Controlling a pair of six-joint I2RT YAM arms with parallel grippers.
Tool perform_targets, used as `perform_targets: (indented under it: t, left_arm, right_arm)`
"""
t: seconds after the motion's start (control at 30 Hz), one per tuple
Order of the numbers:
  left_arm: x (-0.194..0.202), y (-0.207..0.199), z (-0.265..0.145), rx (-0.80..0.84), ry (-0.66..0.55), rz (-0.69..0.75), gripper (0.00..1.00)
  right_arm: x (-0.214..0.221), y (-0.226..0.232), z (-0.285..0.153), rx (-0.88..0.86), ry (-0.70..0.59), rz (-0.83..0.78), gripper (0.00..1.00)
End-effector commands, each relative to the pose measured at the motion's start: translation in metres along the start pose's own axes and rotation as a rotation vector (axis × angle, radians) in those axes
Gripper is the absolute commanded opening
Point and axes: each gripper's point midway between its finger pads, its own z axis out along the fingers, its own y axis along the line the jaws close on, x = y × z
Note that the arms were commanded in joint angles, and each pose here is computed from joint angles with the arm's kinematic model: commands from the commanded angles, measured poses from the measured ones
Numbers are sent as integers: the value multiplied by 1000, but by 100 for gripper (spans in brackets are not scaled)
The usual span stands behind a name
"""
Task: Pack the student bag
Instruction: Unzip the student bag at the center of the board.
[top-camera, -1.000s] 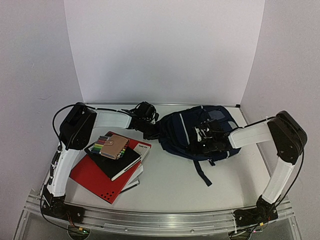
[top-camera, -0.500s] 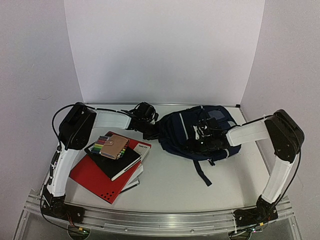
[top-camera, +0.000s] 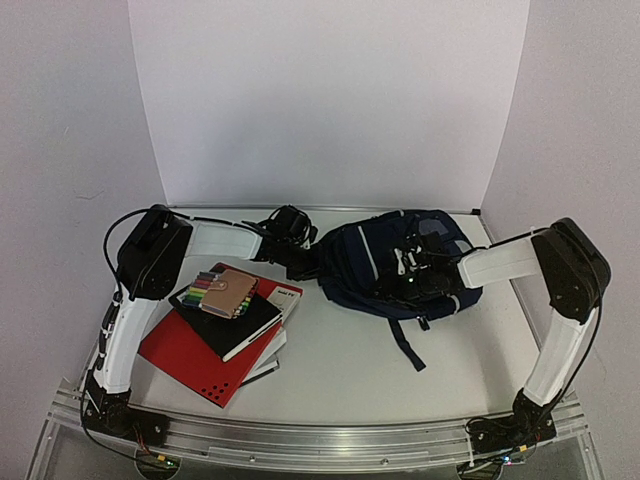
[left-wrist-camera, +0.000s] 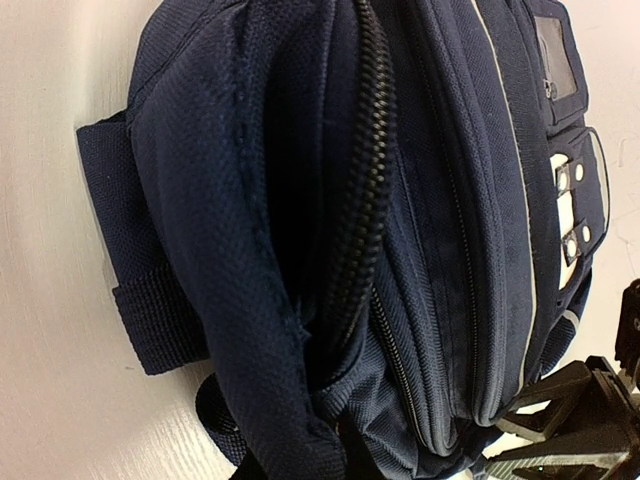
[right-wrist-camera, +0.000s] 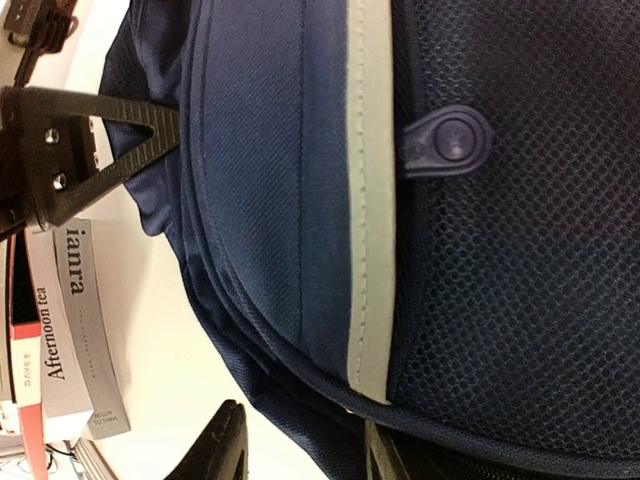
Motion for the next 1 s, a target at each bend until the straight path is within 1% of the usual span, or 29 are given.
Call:
perform_targets:
  t: [0.0,0.3,0.37,0.43,0.57,0.67,0.8,0.97]
  left_arm:
    - [16,-28,-16,47,48,24,1]
    - [19,-33,-17,49,46,42,0]
    - [22,-37,-16,50,48,54,0]
    - [27,-43,-13,55,52,65,0]
    - [32,-56,-9,74,45,63,0]
    - [35,-72,-7,104,37,73,0]
    - [40,-91,-4,134,32,93,0]
    - [50,-98,0,151,45,93,0]
  right_arm:
    - [-25,-20,-3,54,-95,53,31]
    - [-24,-38,-2,128,-119,83,10]
    - [-26,-38,-4,135,-125,83,5]
    - [-29,-34,-9,135,-132,76,1]
    - [-35,-17,-26,178,-152,31,1]
    - [-32,-2,-32,209,-135,-3,1]
    - [-26,20,-31,198,-104,-24,1]
    - [-23,47,-25,152,-74,-40,1]
